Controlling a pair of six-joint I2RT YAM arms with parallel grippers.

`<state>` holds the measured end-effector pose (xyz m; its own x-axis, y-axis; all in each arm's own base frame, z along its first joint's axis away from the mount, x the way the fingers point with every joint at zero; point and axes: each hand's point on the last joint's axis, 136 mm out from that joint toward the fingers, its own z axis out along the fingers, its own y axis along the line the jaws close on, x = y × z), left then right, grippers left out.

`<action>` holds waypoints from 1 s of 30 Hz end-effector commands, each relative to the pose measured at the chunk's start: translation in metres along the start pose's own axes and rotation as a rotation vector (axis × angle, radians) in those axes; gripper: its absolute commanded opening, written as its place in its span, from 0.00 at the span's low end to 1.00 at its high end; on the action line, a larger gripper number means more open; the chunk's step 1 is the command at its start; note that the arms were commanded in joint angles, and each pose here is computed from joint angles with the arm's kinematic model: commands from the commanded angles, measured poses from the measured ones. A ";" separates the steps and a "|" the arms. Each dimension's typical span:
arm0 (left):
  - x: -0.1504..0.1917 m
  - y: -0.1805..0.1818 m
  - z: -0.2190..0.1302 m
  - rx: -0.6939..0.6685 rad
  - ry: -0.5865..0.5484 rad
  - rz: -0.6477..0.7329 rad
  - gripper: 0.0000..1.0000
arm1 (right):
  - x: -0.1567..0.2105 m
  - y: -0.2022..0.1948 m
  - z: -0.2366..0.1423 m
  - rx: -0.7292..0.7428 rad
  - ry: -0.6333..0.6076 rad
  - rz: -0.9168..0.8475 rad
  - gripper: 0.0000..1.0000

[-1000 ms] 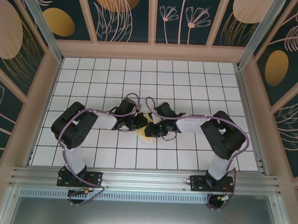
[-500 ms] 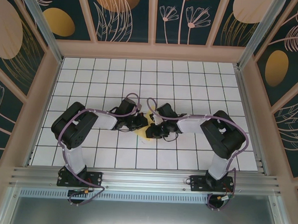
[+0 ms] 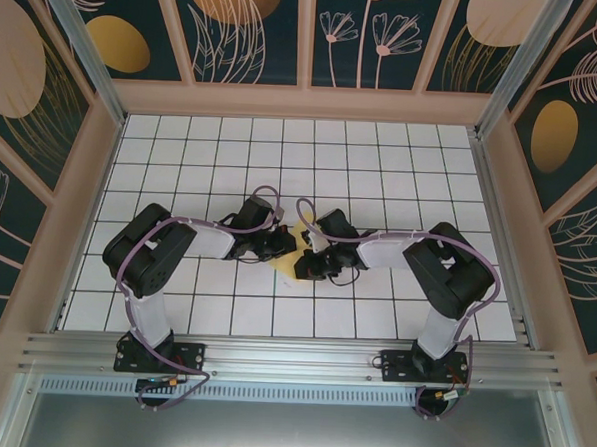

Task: Fold a paper plane with a square sheet of paper (pick it up from the middle)
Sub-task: Fold the triangle a second time at the center of the table.

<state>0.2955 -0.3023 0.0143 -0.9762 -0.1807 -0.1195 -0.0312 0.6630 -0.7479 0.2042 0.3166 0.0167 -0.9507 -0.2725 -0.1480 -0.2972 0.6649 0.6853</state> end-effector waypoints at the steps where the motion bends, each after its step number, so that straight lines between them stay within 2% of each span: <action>1: 0.012 0.030 0.003 -0.103 0.029 -0.027 0.06 | 0.037 -0.012 0.002 0.018 0.117 0.036 0.09; 6: 0.012 0.030 0.002 -0.104 0.030 -0.025 0.06 | 0.041 -0.020 -0.001 0.065 0.126 0.043 0.08; 15: 0.012 0.030 0.003 -0.104 0.032 -0.024 0.06 | 0.042 -0.012 -0.015 0.078 0.119 -0.003 0.08; 17: 0.013 0.030 0.002 -0.103 0.035 -0.024 0.06 | 0.034 -0.005 -0.021 0.074 0.088 -0.018 0.08; 20: 0.012 0.029 0.002 -0.101 0.033 -0.022 0.06 | 0.008 0.011 -0.036 0.076 -0.026 -0.038 0.09; 23: 0.013 0.028 0.001 -0.098 0.034 -0.020 0.06 | -0.015 0.030 -0.045 0.015 -0.115 -0.033 0.09; 30: 0.011 0.023 0.001 -0.083 0.034 -0.013 0.06 | -0.028 0.043 -0.013 -0.025 -0.076 -0.028 0.10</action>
<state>0.2951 -0.3026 0.0145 -0.9769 -0.1743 -0.1233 -0.0240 0.6633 -0.7480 0.2132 0.3302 0.0632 -0.9400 -0.2514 -0.2307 -0.3404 0.6467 0.6825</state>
